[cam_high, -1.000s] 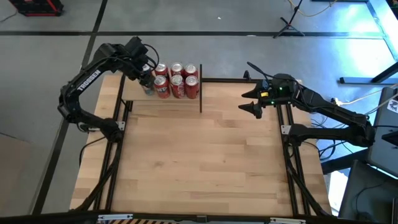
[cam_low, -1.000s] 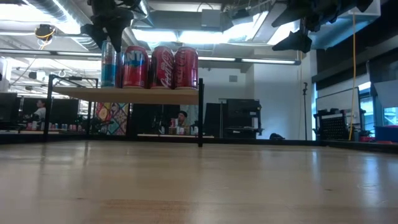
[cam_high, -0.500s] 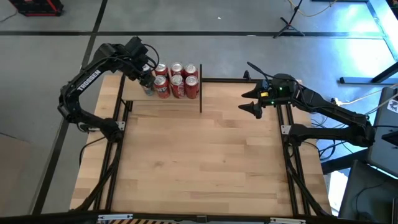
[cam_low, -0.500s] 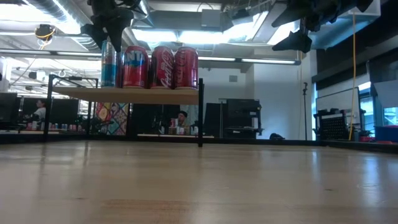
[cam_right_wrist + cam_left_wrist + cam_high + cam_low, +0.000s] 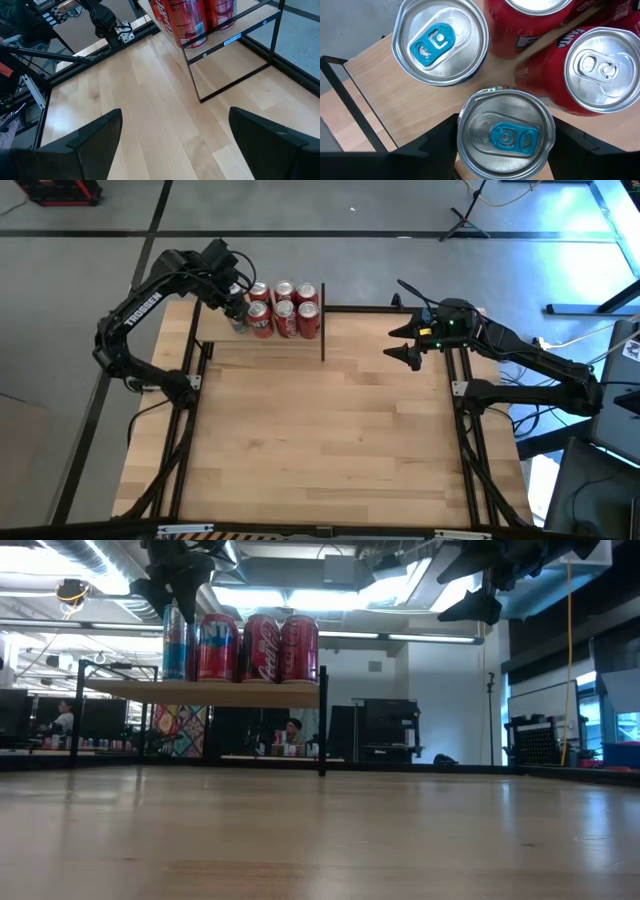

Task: Place canned beverage on shelf
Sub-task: Put the blue soda can on the shelf aligned with the other blue soda can, then return to Home Position

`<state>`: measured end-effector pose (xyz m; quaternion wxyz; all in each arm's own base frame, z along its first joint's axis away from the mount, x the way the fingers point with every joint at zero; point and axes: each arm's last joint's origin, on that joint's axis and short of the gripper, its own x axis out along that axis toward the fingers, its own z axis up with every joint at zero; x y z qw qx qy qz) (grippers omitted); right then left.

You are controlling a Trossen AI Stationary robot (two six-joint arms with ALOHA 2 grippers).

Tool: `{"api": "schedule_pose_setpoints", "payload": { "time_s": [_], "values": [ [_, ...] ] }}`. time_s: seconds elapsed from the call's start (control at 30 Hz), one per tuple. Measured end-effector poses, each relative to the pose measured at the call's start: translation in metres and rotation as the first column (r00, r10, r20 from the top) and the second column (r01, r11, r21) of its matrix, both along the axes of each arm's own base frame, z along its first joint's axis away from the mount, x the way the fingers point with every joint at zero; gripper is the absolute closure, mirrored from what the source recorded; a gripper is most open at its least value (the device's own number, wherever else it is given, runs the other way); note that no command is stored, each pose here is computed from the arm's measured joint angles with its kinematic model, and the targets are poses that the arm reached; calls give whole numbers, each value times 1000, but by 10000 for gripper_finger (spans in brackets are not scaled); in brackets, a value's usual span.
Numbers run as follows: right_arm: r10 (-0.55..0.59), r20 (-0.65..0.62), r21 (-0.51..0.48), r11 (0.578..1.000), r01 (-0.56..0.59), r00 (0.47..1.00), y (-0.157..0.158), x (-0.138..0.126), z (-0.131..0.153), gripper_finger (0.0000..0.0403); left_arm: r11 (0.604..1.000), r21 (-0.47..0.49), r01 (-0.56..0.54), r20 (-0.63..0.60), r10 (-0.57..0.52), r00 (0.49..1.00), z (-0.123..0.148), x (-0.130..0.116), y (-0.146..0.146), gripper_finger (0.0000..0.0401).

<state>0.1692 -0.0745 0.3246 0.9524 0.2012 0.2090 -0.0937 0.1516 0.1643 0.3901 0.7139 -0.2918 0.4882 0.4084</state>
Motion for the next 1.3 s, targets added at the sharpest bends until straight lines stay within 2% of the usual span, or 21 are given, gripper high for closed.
{"api": "schedule_pose_setpoints", "payload": {
  "time_s": [0.13,0.4,0.6,0.7,0.9,0.97,1.03,1.2,1.3],
  "values": [
    [1,0,0,1000,-1,1000,0,0,0,45,1000,2,-5,0,5,1000,0,0,0,158],
    [0,0,0,1000,0,1000,0,0,0,45,999,-17,39,31,-38,999,1,1,-1,80],
    [0,0,0,1000,0,1000,0,0,0,45,997,-14,80,45,-79,996,5,-3,-6,64],
    [-1,0,0,1000,1,1000,0,0,0,45,995,45,93,86,-97,992,22,-11,-15,64],
    [-1,1,0,1000,1,1000,0,0,0,45,970,230,83,246,-140,959,72,-32,-39,64],
    [-3,8,2,1000,3,1000,0,0,1,45,950,297,95,318,-192,928,86,-36,-48,64],
    [-4,13,2,1000,4,1000,0,0,1,45,918,371,139,384,-288,877,96,-37,-59,65],
    [-5,32,-1,1000,5,999,-1,1,3,45,770,574,280,479,-593,647,104,-30,-89,76],
    [-9,53,1,1000,9,999,-1,2,5,45,701,642,311,491,-687,535,91,-27,-103,81]
  ]
}}
